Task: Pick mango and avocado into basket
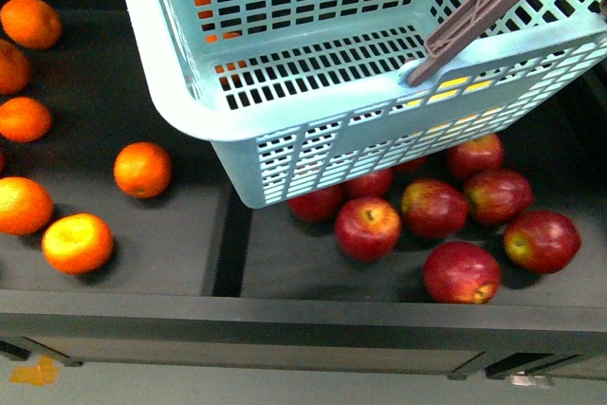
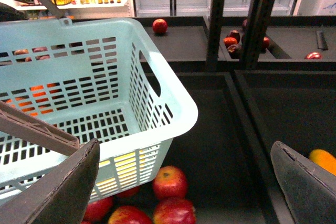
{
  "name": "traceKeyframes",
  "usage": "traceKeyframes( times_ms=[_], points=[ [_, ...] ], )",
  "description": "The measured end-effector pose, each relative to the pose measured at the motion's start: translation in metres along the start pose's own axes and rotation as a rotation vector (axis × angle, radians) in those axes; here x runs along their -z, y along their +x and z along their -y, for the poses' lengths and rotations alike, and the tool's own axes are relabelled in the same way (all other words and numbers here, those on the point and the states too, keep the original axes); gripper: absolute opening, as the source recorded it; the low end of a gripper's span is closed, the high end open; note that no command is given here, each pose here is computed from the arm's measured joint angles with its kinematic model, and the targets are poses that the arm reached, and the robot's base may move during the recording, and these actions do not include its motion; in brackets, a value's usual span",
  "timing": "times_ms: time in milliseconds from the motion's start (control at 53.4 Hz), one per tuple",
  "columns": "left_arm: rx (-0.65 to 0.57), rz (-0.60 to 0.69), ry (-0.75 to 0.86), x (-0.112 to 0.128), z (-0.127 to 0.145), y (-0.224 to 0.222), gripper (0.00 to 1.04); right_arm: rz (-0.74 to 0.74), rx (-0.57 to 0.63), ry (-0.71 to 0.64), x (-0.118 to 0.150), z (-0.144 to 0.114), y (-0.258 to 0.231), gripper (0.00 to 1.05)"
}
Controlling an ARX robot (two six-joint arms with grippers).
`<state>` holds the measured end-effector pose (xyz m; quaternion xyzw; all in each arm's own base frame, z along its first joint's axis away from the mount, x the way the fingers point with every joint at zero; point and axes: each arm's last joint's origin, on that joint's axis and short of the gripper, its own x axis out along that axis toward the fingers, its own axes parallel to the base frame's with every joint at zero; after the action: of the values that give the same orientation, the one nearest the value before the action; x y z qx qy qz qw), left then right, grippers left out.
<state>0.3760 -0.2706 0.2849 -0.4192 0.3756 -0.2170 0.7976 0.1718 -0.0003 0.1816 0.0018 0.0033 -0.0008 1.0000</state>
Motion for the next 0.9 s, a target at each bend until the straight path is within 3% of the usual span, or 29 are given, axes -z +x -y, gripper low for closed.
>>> traceKeyframes(
  times_ms=[898],
  points=[
    [-0.003, 0.005, 0.001, 0.0003, 0.0002, 0.0001, 0.15, -0.001, 0.000, 0.000, 0.0005, 0.0000, -0.0004, 0.96]
  ],
)
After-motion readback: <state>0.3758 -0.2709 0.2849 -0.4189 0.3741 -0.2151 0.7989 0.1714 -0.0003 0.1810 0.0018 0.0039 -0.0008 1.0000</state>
